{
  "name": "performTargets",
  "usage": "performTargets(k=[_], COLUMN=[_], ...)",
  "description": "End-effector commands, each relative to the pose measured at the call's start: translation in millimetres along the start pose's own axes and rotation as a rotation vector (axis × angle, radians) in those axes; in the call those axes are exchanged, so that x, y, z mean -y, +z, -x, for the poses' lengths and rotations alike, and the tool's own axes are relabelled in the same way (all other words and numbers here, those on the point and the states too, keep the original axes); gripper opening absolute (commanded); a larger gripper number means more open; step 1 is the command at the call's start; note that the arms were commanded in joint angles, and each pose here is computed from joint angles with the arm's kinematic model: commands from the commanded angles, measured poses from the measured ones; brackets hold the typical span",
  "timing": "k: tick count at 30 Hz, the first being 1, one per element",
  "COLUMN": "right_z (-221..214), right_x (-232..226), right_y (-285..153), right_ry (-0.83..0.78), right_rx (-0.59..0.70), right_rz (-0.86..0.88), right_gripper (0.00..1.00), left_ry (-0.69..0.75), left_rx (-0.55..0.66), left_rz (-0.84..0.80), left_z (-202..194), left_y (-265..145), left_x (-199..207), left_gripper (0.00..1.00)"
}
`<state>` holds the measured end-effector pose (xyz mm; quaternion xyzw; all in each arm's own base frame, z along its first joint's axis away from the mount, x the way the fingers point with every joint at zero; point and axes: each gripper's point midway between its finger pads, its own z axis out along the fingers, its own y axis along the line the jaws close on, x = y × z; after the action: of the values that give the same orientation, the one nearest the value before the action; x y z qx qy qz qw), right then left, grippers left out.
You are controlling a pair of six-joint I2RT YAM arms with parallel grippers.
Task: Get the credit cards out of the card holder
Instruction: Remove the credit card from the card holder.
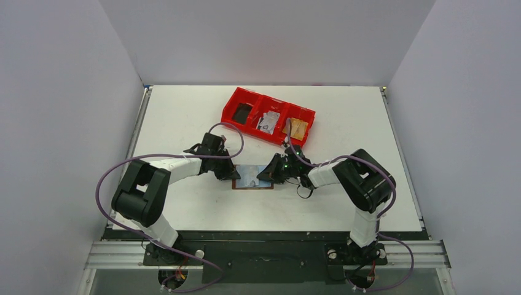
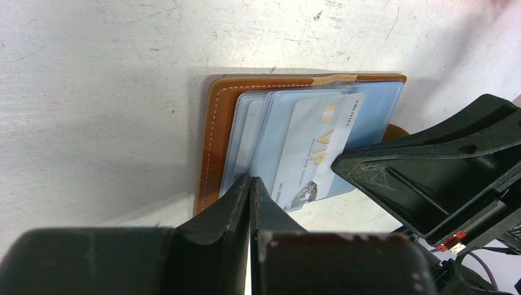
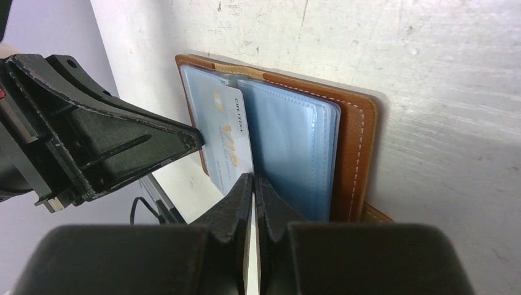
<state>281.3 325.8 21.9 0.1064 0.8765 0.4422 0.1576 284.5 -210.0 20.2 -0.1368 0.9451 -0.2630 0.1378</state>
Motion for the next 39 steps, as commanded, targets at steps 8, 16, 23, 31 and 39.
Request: performTargets(k=[8,16,23,31,39], right_z=[10.7,14.0,15.6,19.5,22.2], right_x=[3.4,7.1,11.5,10.6,10.4], right_y=[-14.0,-21.3,-26.5,-32.3,-39.1], right_ry=[-0.052,-0.057,-0.066,-0.068,-0.072], right_rx=[0.047,0.054,0.054,0.062,0.068], right_rz=[-0.019,-0.034,-0.05,-0.053,-0.058], right_gripper=[0.0,0.0,0.0,0.0,0.0], left_ry=[-0.004,-0.002,-0.005,-0.003,-0.003], left_rx=[-0.007,0.002,0.005,0.011,0.019], left_rz=[0.171,0.161,0.155,0.142,0.126], left_z=[-10.2,-8.3,-7.9,-5.8,-2.3], left_y=[8.4,7.2,6.5,4.5,3.0], left_x=[-42.2,-39.3,-37.3,-32.6,-26.7], left_gripper=[0.0,0.0,0.0,0.0,0.0])
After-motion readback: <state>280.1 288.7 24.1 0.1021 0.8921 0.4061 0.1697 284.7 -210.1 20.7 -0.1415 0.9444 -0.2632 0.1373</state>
